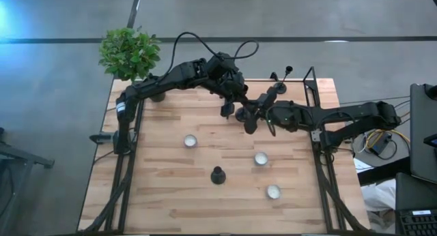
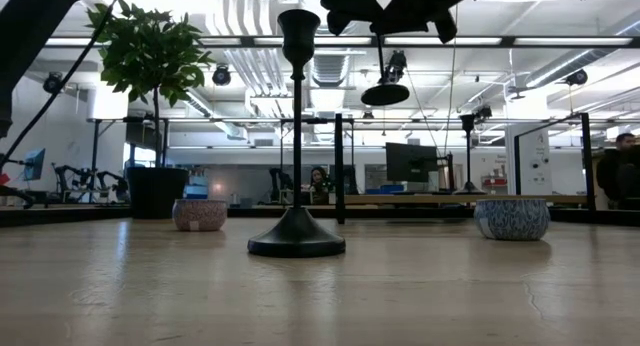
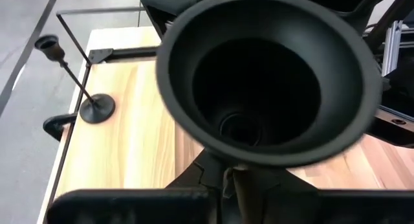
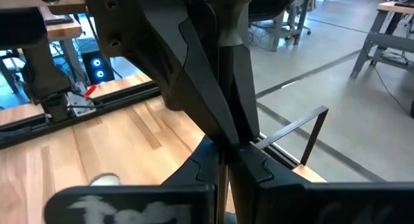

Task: Pick & Place candle stick holders
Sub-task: Put the bottom left black candle holder on the shelf

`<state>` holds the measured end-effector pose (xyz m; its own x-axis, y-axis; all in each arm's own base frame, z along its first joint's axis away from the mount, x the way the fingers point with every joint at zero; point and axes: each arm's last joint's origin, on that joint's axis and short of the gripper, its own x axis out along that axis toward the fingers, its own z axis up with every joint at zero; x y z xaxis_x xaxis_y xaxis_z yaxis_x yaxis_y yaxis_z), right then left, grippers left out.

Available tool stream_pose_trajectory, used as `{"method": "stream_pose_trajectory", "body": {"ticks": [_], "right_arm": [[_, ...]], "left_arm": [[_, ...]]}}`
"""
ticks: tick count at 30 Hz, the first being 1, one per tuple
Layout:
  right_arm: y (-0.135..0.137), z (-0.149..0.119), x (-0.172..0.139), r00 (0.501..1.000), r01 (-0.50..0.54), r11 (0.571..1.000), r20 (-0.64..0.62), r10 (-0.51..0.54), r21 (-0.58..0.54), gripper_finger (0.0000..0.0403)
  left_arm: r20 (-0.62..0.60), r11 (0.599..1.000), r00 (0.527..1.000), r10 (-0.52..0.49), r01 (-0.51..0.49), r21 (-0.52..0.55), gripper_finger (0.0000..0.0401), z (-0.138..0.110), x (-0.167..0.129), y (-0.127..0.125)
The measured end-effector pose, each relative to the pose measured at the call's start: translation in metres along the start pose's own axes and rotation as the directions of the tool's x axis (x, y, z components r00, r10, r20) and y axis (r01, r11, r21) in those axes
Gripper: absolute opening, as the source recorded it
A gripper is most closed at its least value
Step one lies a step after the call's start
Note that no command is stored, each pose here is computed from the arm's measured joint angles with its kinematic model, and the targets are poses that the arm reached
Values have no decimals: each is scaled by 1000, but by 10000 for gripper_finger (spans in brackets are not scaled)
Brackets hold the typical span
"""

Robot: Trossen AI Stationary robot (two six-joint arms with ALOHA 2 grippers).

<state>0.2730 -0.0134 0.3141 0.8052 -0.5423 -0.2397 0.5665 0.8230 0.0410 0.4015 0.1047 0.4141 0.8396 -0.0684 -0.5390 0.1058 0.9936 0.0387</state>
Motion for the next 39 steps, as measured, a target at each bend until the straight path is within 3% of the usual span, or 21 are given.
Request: {"method": "stream_pose_trajectory", "body": {"ticks": [10, 17, 25, 29, 33, 39], "right_arm": [[-3, 1, -3, 1000, 15, 1000, 10, -15, -16, 9], [-10, 7, -14, 997, 74, 997, 31, -74, -17, 8], [-32, 15, -44, 984, 177, 984, 31, -176, -29, 8], [-41, 13, -54, 981, 188, 982, 48, -187, -14, 8], [-51, -5, -59, 979, 201, 979, 37, -202, 30, 8], [-59, -36, -56, 960, 235, 971, 141, -240, 53, 8]], "left_arm": [[29, 1000, 1000, 0, -1, 15, 104, 4, -2, -1], [47, 999, 998, 28, -29, 21, 156, 7, -27, 2], [39, 998, 998, 54, -55, 23, 165, 0, -64, 0], [100, 996, 993, 68, -73, 47, 165, -11, -75, -8], [220, 993, 971, 96, -109, 51, 165, -33, -87, -18], [439, 976, 880, 180, -215, 31, 165, -75, -106, -36]]}}
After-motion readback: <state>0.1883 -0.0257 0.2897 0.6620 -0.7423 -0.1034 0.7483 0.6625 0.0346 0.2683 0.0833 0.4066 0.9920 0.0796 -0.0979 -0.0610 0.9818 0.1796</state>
